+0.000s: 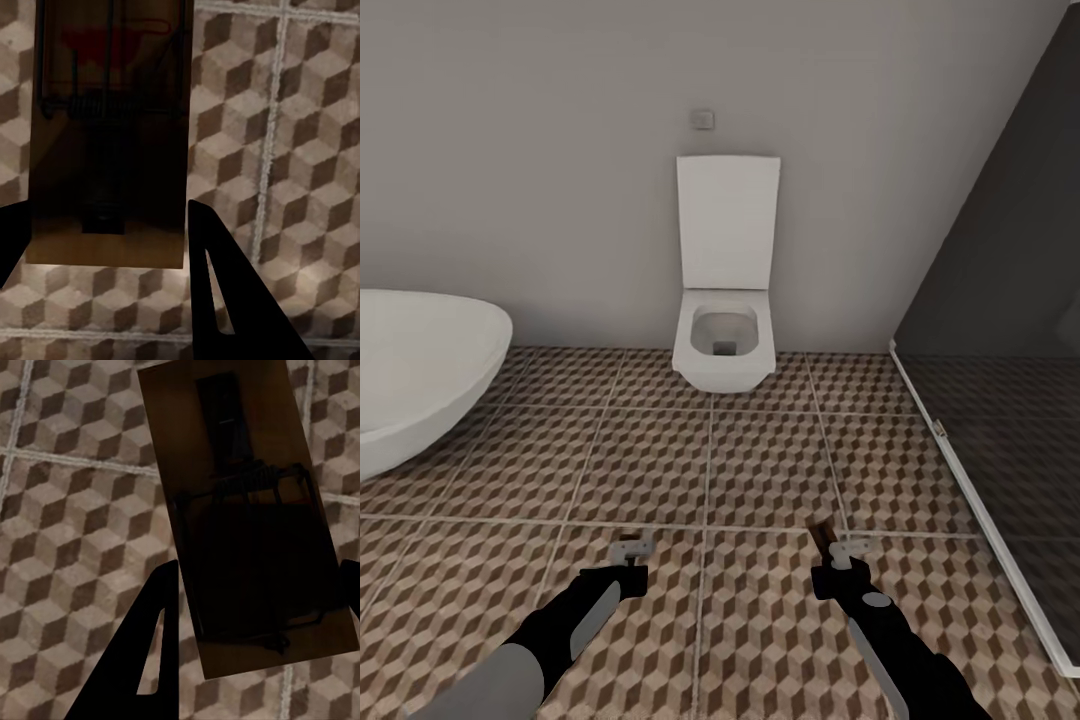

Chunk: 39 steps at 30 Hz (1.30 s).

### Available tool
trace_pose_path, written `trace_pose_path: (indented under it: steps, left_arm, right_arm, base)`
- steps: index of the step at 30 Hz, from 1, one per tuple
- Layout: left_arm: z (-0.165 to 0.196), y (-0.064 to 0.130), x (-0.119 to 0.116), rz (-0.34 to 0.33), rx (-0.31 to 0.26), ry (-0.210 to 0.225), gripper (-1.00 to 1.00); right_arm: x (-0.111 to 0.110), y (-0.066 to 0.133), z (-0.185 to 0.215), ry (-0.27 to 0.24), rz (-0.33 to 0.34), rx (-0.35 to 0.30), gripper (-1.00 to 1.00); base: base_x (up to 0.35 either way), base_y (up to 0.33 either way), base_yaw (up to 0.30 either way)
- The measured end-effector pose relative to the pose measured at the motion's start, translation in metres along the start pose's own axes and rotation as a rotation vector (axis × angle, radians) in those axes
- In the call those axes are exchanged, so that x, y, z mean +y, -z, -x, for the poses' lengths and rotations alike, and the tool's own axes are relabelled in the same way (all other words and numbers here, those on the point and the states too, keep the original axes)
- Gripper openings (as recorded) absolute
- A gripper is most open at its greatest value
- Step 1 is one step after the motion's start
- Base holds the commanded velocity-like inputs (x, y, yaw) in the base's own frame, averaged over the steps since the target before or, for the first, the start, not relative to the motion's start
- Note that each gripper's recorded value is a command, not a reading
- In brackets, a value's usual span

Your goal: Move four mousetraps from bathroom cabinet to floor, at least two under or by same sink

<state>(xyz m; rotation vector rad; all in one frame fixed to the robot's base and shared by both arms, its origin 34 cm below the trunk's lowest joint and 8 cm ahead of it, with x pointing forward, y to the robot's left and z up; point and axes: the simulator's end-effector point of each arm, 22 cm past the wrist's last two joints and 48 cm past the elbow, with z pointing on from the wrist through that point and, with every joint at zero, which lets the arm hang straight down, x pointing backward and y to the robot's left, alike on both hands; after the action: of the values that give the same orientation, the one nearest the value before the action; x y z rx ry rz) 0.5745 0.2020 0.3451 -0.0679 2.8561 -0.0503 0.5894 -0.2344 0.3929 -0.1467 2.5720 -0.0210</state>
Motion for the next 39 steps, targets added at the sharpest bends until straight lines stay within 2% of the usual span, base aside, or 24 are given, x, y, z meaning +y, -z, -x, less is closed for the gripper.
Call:
trace_pose_path:
  steps: [20, 34, 39]
  left_arm:
    - [-0.033, -0.048, 0.003, 0.002, 0.031, 0.001, -1.00]
    - [-0.043, -0.055, 0.004, 0.003, 0.053, 0.001, -1.00]
    - [-0.052, -0.067, 0.005, 0.003, 0.060, 0.002, -1.00]
  right_arm:
    - [0.005, -0.038, -0.044, -0.001, 0.004, 0.030, -1.00]
    - [0.007, -0.043, -0.055, -0.001, 0.007, 0.052, -1.00]
    - [0.008, -0.052, -0.066, -0.001, 0.007, 0.060, -1.00]
  base:
    - [0.000, 0.000, 0.000]
    - [0.000, 0.000, 0.000]
    - [0.000, 0.000, 0.000]
